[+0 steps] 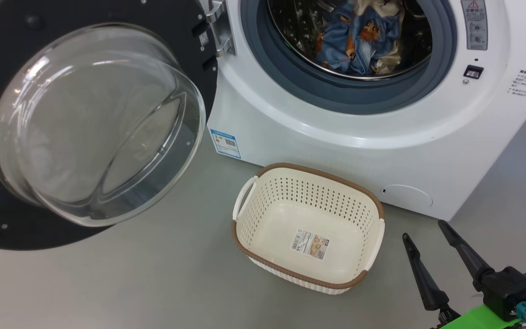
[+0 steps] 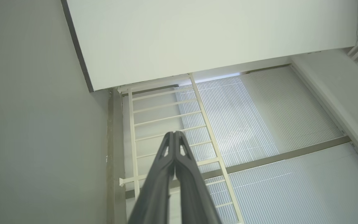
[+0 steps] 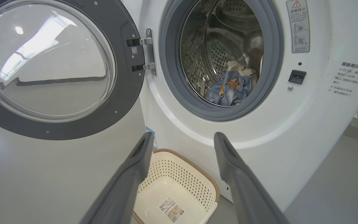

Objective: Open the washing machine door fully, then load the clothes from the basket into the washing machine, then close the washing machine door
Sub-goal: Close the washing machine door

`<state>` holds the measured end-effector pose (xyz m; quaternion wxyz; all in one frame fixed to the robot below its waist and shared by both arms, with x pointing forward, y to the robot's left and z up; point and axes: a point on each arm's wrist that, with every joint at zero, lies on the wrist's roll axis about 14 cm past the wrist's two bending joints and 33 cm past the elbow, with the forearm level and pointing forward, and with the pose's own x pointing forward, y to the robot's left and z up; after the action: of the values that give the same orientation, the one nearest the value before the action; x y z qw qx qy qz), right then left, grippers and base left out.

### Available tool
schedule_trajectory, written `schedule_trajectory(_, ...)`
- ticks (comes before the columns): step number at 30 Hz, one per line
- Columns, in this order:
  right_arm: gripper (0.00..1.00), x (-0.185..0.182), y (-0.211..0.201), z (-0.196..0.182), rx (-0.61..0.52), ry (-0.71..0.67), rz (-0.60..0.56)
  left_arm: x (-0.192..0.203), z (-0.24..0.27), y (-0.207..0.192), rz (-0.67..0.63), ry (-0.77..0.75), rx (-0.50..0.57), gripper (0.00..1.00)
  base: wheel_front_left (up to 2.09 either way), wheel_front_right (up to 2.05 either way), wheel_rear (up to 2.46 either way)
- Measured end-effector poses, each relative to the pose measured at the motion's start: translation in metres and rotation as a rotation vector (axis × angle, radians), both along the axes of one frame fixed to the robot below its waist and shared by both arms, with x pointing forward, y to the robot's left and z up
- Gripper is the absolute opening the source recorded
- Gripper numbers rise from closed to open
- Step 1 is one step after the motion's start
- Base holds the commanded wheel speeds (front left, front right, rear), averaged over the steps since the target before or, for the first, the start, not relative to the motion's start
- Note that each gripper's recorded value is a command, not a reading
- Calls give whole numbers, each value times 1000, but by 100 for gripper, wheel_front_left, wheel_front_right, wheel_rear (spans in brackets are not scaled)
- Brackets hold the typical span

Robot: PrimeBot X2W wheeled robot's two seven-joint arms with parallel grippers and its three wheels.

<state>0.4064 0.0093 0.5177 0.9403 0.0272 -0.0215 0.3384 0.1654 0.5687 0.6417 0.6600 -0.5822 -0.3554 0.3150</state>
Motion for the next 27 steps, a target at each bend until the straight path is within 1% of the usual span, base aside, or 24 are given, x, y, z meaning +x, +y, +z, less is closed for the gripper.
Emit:
schedule_trajectory(4,100,5,-2,-4,-6,7,-1,22,-13,-6,-76,90,-13,0,0,0,0)
schedule_trajectory(5,100,5,-2,-4,-6,7,-1,22,-13,-6,-76,90,-13,0,0,0,0)
schedule_trajectory(10,100,16,-4,-7,-7,6,-2,53,-38,-21,-190,209,-35,0,0,0,0)
schedule_trajectory(17,100,24,-14,-16,-18,24,-23,81,-59,-32,-271,290,-56,0,0,0,0)
schedule_trajectory(21,100,28,-20,-19,-22,27,-38,92,-69,-36,-298,324,-63,0,0,0,0)
schedule_trajectory(27,100,31,-25,-23,-22,38,-49,96,-78,-36,-300,346,-81,0,0,0,0)
